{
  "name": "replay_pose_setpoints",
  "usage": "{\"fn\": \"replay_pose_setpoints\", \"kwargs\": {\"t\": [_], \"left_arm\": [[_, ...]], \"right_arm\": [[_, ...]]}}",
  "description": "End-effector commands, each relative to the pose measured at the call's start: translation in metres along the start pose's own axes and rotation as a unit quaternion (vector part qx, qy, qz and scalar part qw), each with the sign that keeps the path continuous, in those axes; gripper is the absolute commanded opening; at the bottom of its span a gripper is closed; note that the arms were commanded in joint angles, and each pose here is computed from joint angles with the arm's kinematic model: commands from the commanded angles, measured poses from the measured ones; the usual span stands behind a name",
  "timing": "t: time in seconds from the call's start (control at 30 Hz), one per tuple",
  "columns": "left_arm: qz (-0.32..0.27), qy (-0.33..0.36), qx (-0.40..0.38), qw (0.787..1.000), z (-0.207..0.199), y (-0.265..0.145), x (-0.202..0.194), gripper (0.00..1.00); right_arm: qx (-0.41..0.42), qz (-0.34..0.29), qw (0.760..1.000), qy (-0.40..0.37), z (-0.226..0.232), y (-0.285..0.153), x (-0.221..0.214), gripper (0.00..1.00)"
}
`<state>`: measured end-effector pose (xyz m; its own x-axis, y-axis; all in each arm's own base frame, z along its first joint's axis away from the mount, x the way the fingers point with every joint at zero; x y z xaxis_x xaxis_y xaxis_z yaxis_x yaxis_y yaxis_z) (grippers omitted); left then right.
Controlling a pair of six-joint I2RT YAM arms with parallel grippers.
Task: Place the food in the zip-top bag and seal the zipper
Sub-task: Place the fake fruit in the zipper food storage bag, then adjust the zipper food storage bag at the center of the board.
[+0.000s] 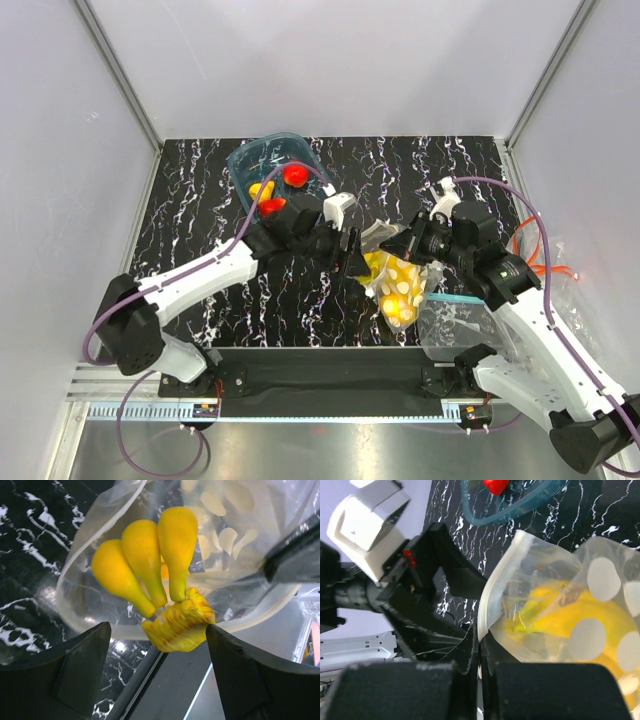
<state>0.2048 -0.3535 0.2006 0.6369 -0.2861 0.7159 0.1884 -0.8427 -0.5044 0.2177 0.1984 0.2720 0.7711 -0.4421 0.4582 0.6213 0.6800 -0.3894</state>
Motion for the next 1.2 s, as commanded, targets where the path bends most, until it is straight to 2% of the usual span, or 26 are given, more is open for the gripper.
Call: {"fn": "replay_pose_setpoints", "kwargs": {"t": [0.0,0.17,0.27,0.47,0.63,0.8,1.03,1.17], "left_arm": [[-0.037,0.050,0.023,0.998,-0.014,-0.035,0.027,0.84],[-0.034,0.070,0.044,0.996,-0.018,-0.058,0.016,0.87],[-0.054,0.078,0.051,0.994,-0.021,-0.075,0.009,0.89],[-0.088,0.048,0.094,0.991,-0.007,-0.085,-0.007,0.95],[-0.121,0.047,0.121,0.984,-0.002,-0.071,-0.016,0.89],[-0.133,0.039,0.117,0.983,-0.006,-0.053,-0.013,0.89],[-0.157,0.015,0.173,0.972,0.020,-0.040,-0.006,0.87],[-0.167,-0.029,0.177,0.970,0.039,-0.041,-0.002,0.79]], "right_arm": [[0.001,-0.029,0.999,-0.025,0.010,-0.005,0.015,0.00],[-0.002,-0.039,0.999,-0.023,0.008,-0.001,0.019,0.00],[0.005,-0.046,0.999,-0.023,0.010,0.000,0.022,0.00],[0.019,-0.072,0.997,-0.013,0.013,0.001,0.028,0.00],[0.021,-0.088,0.996,0.001,0.013,0.002,0.032,0.00],[0.022,-0.091,0.996,0.005,0.013,0.002,0.033,0.00],[0.023,-0.093,0.995,0.005,0.011,0.001,0.031,0.00],[0.026,-0.094,0.995,0.004,0.011,0.000,0.031,0.00]]}}
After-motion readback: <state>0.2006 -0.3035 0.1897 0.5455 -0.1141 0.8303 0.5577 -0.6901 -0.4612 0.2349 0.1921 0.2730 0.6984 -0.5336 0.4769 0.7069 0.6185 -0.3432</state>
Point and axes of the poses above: each gripper's point midway between its finger pads, its own y axis out along the fingers, its own z axis along the line the jaws close on, x = y × z, the point moved 1 cm from there along -y, back along the fingers, and after that the axes turned 10 degrees about y, right-handed, at the moved point
